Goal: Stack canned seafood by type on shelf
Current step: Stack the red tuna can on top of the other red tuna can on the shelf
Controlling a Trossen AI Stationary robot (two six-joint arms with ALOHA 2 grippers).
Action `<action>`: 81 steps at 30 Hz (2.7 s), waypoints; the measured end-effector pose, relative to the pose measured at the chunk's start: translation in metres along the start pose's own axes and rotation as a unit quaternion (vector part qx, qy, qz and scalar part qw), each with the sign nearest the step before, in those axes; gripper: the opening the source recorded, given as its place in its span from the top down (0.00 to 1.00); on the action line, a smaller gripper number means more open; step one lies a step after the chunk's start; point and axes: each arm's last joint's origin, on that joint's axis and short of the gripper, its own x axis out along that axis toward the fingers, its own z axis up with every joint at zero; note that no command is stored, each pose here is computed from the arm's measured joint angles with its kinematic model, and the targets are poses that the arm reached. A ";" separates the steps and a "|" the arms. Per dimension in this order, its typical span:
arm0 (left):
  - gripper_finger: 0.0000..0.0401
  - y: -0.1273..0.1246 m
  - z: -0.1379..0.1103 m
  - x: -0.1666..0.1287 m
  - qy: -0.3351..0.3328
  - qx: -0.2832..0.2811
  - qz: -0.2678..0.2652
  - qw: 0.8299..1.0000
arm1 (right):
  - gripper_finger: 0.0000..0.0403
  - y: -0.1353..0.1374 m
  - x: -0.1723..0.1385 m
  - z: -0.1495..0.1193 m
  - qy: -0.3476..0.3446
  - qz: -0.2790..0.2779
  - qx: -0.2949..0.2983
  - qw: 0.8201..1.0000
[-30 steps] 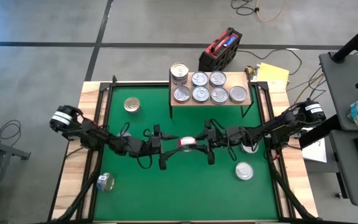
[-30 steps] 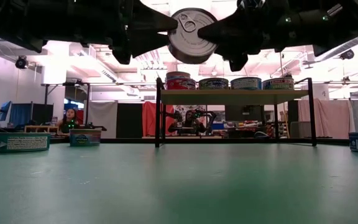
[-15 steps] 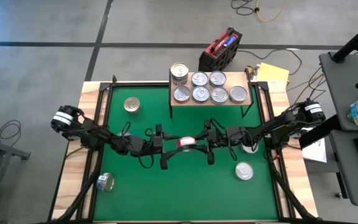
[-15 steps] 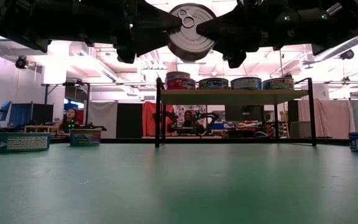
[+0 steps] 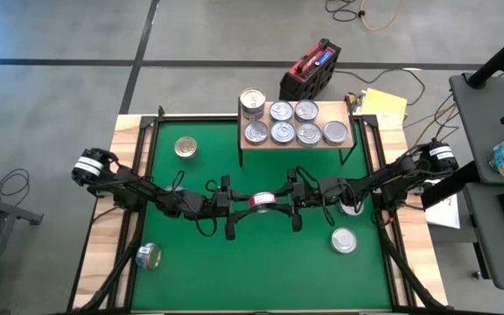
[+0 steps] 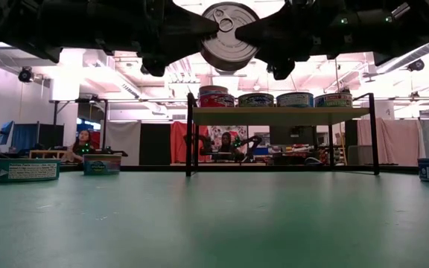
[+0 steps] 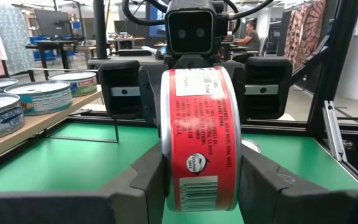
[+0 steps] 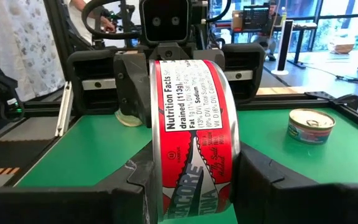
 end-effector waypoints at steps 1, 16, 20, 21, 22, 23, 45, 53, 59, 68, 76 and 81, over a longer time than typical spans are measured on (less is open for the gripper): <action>0.68 0.000 0.000 0.000 0.000 0.000 0.000 1.000 | 0.67 0.000 0.000 0.000 0.000 0.000 0.000 1.000; 0.68 0.005 0.003 -0.006 -0.031 -0.038 0.015 0.999 | 0.45 0.000 -0.004 0.004 0.008 -0.002 0.024 1.000; 0.68 0.009 0.003 -0.011 -0.055 -0.068 0.024 0.996 | 0.42 -0.002 -0.009 0.009 0.017 -0.027 0.020 0.999; 0.68 0.010 0.003 -0.012 -0.059 -0.077 0.028 0.995 | 0.41 -0.002 -0.010 0.010 0.021 -0.036 0.017 0.999; 0.68 0.011 0.003 -0.013 -0.062 -0.085 0.032 0.994 | 0.40 -0.003 -0.012 0.012 0.025 -0.041 0.015 0.999; 0.68 0.011 0.003 -0.014 -0.065 -0.094 0.040 0.993 | 0.40 -0.003 -0.013 0.013 0.028 -0.043 0.013 0.999; 0.68 0.057 0.001 -0.022 -0.130 -0.495 -0.015 0.859 | 0.45 0.028 -0.031 0.026 0.059 -0.113 -0.352 0.927; 0.68 0.062 -0.010 -0.022 -0.093 -0.561 0.000 0.823 | 0.45 0.037 -0.031 0.021 0.105 -0.145 -0.526 0.832; 0.68 0.060 -0.008 -0.019 -0.079 -0.566 -0.020 0.820 | 0.43 0.040 -0.019 0.021 0.117 -0.136 -0.577 0.797; 0.68 0.057 -0.005 -0.017 -0.067 -0.572 -0.044 0.816 | 0.36 0.046 0.012 0.015 0.179 -0.162 -0.656 0.715; 0.68 0.055 -0.010 -0.016 -0.037 -0.585 -0.043 0.809 | 0.39 0.050 0.029 0.014 0.206 -0.170 -0.689 0.674; 0.68 0.053 -0.010 -0.017 -0.025 -0.589 -0.057 0.806 | 0.44 0.050 0.033 0.007 0.228 -0.161 -0.723 0.632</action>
